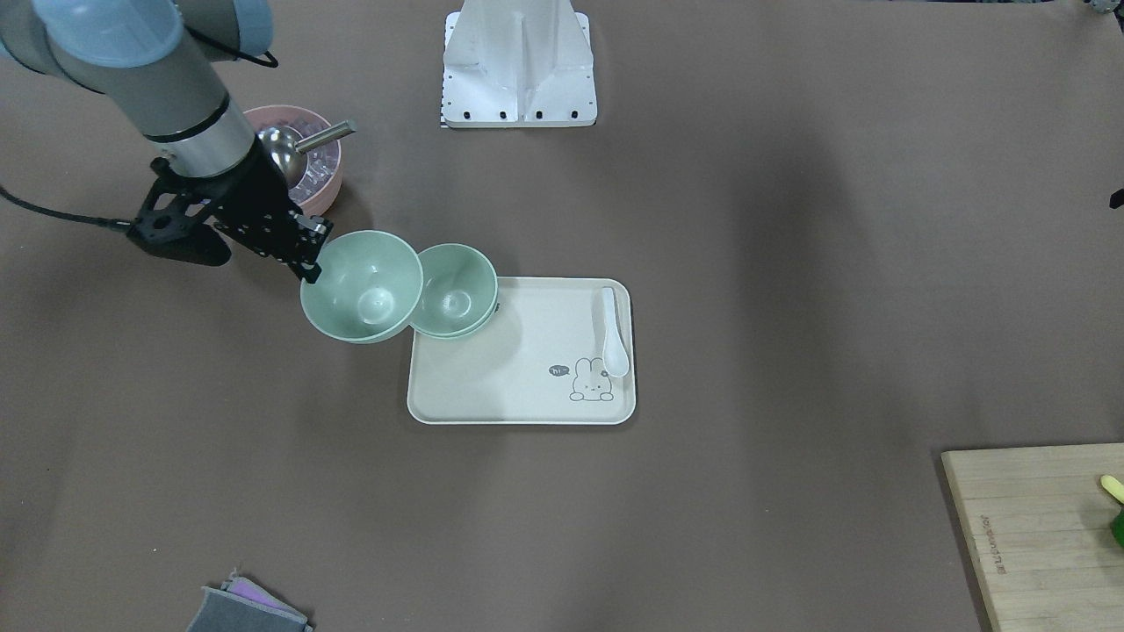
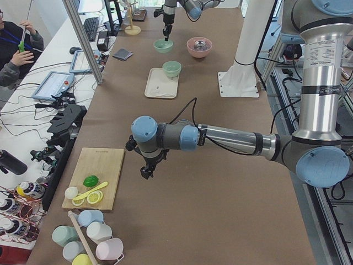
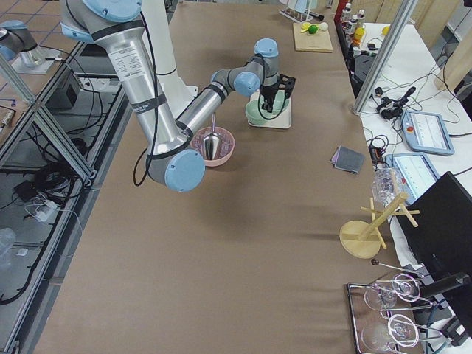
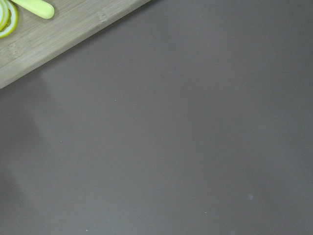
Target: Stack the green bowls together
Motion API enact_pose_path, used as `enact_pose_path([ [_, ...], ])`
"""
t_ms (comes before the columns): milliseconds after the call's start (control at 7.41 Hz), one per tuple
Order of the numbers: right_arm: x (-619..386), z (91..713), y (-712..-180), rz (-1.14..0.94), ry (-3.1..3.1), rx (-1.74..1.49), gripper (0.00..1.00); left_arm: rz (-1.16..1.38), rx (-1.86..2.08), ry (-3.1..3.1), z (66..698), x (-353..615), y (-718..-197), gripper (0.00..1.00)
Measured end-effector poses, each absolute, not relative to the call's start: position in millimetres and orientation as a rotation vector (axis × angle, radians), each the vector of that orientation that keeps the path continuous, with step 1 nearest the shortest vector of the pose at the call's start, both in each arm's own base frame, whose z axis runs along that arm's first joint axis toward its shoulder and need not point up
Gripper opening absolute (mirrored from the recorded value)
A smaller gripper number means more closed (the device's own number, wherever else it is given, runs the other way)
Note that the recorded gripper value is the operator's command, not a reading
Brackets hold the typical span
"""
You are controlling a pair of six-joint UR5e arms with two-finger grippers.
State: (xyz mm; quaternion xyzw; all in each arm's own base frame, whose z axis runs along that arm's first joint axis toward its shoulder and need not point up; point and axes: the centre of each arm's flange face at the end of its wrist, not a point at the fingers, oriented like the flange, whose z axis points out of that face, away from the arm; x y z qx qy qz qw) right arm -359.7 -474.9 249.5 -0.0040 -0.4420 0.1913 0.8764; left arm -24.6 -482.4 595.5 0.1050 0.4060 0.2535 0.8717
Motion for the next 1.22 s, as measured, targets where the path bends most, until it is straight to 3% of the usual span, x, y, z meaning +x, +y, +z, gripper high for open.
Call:
enact_pose_path([
  [540, -434.2, 247.3, -424.8, 0.447, -0.885, -0.017, 0.00, 0.524, 0.209, 0.850, 601.2, -25.0, -481.9, 0.98],
  [1215, -458.9, 261.9, -421.8, 0.446, -0.844, -0.001, 0.00, 0.523, 0.204, 0.852, 603.7, -24.9, -478.7, 0.98],
])
